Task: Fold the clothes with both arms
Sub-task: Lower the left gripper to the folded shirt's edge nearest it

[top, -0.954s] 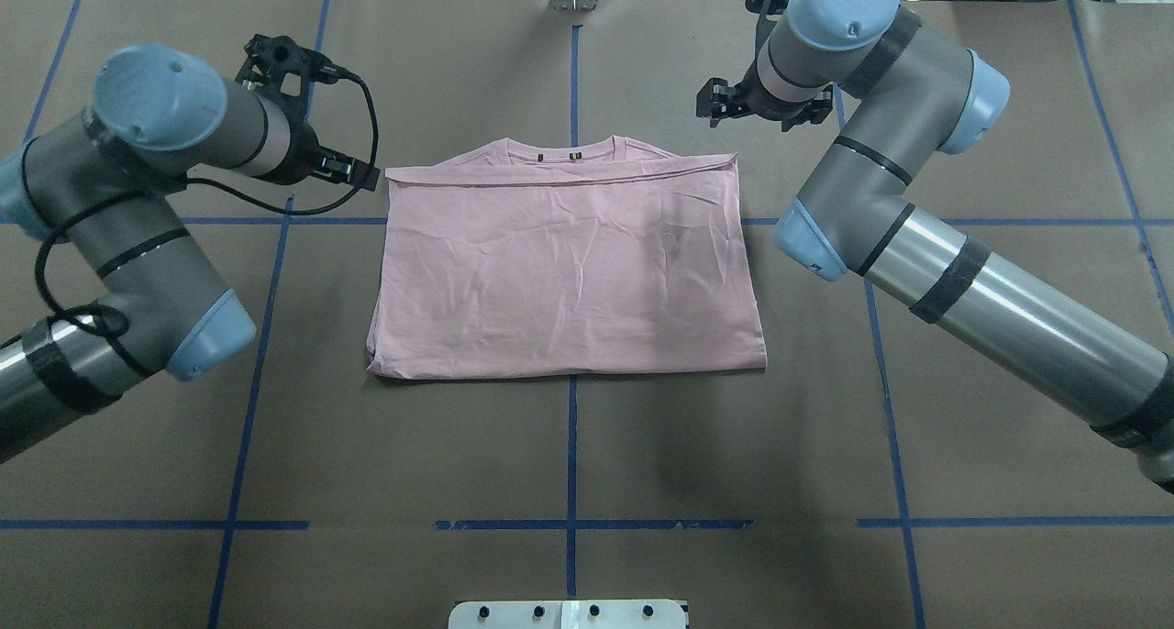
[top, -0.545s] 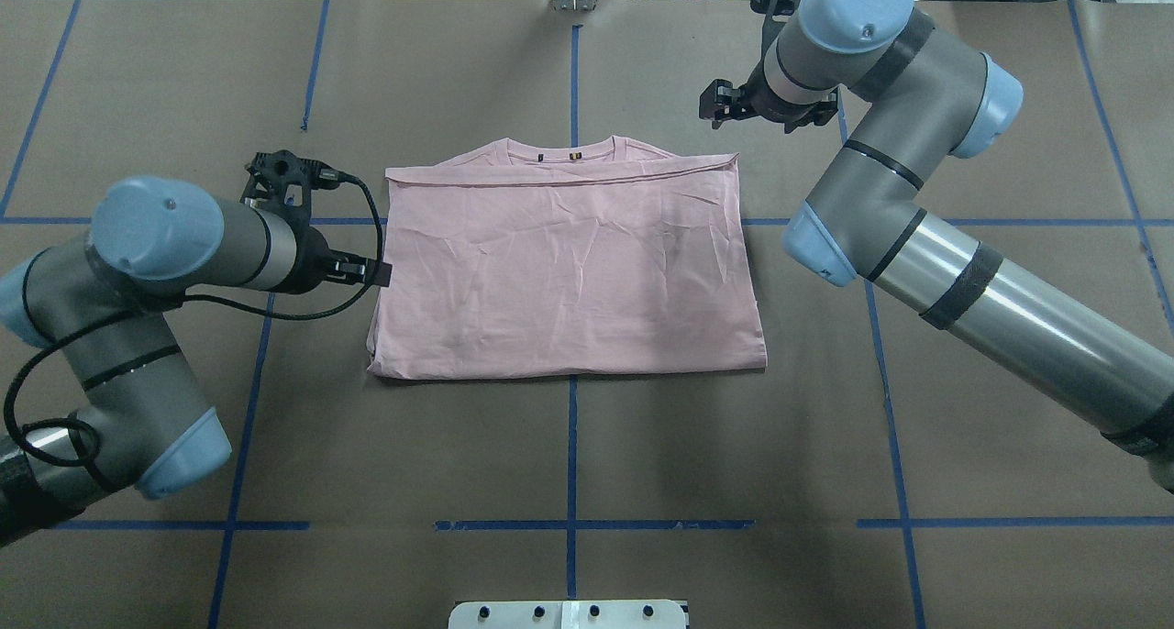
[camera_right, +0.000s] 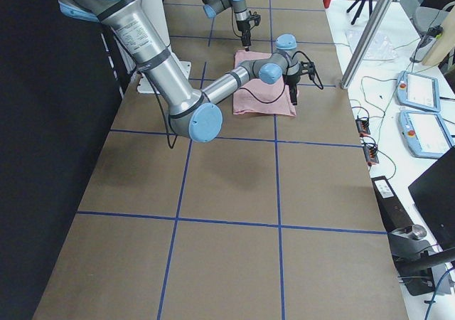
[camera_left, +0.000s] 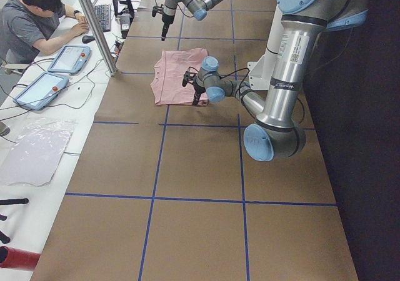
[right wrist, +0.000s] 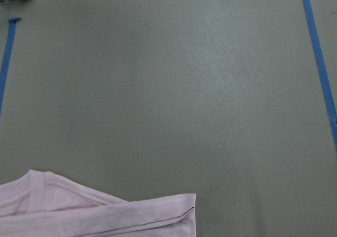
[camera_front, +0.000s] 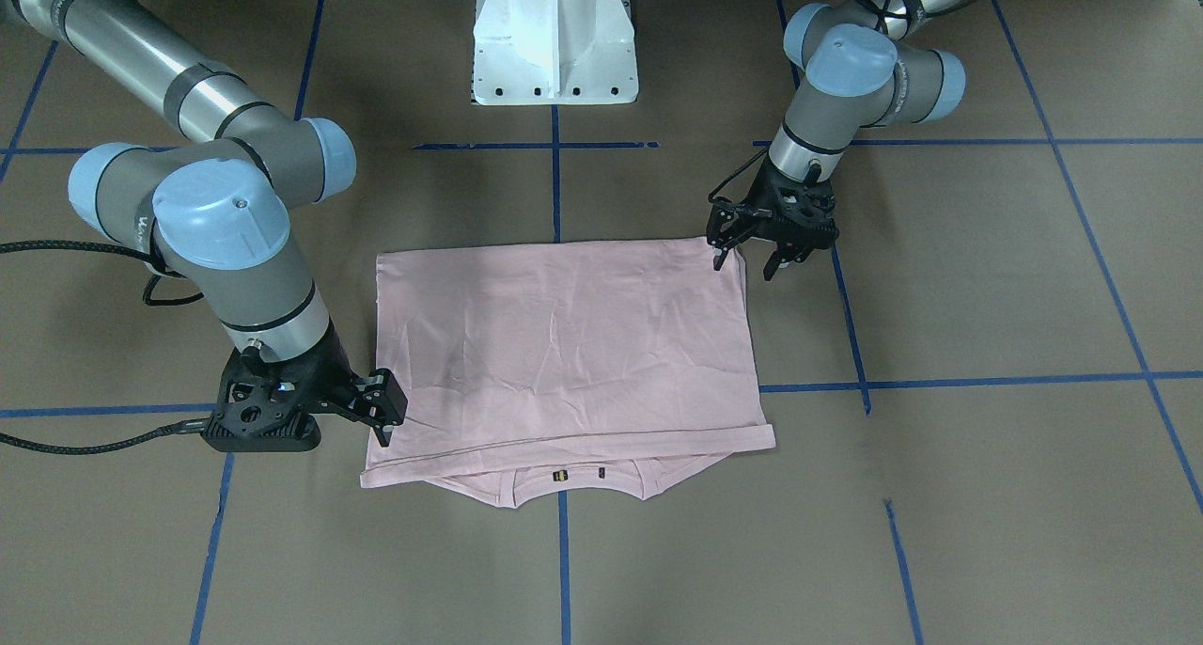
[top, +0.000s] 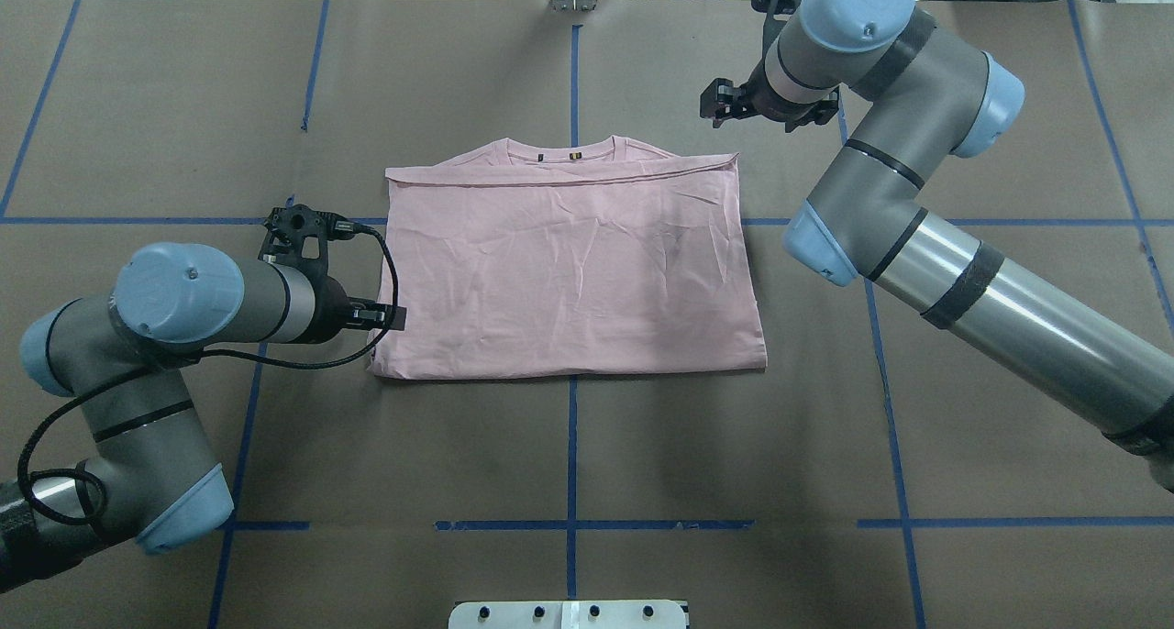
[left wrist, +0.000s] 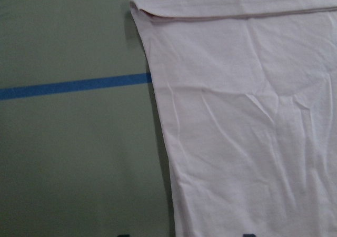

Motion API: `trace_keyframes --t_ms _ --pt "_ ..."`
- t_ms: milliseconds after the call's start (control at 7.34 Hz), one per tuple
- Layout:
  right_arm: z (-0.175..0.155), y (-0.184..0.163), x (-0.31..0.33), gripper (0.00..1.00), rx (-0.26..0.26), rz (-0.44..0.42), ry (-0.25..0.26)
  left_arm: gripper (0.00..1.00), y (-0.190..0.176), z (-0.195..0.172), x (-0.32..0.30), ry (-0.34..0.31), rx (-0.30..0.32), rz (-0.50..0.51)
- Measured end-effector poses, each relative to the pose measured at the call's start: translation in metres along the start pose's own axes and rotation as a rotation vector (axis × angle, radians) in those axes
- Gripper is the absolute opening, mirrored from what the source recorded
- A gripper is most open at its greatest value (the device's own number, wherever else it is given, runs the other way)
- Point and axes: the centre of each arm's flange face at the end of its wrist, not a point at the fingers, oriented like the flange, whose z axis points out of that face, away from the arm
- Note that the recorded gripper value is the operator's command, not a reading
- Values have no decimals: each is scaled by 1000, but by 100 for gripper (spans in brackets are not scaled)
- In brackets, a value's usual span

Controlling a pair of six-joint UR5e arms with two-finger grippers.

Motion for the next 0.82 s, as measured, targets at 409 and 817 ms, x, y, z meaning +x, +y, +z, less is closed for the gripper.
trace_keyframes --t_ms 409,817 --pt "0 0 1 100 2 1 2 75 18 6 10 9 -26 15" --pt "0 -1 1 100 4 2 3 48 28 10 6 -1 -42 20"
